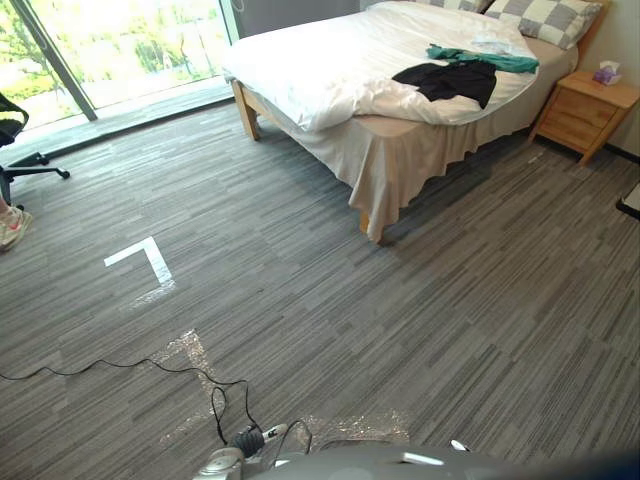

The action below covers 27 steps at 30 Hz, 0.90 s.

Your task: Tidy the bed and pick cloth on bed and put in laundry

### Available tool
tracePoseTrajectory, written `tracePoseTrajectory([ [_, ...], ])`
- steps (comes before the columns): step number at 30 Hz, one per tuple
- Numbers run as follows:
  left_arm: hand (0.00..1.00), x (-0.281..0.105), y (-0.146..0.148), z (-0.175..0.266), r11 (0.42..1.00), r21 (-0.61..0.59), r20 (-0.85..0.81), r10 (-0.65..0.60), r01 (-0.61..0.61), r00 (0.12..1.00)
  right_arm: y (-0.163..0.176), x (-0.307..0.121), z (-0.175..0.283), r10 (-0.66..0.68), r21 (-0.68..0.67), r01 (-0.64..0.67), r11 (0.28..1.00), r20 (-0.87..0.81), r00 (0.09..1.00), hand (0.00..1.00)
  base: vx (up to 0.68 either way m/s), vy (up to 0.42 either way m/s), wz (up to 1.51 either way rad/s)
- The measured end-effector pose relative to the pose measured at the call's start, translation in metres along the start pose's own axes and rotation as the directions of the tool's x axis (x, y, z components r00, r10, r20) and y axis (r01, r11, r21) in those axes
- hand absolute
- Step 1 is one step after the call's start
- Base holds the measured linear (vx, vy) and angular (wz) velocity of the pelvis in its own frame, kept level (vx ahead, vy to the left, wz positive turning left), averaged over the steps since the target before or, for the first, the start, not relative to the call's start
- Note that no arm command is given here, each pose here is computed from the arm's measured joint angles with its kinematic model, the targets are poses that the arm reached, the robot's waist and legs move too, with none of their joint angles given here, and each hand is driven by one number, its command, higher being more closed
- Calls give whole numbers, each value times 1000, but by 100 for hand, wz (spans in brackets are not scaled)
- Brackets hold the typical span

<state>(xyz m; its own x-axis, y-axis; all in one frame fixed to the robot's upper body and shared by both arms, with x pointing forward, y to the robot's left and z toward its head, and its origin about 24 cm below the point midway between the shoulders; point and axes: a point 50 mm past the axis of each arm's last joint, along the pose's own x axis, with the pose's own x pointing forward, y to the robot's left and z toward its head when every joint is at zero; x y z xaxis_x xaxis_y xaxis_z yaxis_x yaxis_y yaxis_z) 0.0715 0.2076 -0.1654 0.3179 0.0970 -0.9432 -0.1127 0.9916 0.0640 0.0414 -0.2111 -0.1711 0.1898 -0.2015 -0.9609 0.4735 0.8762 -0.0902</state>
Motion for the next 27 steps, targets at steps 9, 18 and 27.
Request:
tracePoseTrajectory([
  [9,0,1,-1,4,998,67,-1,0,0,1000,0,0,0,-1,5,1,1000,3,1000,0,-29,-15,-2],
  [18,0,2,4,17,990,140,4,10,-10,1000,12,-1,10,31,130,-37,991,47,998,0,-5,16,-27],
  [27,0,4,1,25,986,164,26,14,-18,1000,10,0,11,21,249,-31,968,43,999,0,-9,-13,-36],
])
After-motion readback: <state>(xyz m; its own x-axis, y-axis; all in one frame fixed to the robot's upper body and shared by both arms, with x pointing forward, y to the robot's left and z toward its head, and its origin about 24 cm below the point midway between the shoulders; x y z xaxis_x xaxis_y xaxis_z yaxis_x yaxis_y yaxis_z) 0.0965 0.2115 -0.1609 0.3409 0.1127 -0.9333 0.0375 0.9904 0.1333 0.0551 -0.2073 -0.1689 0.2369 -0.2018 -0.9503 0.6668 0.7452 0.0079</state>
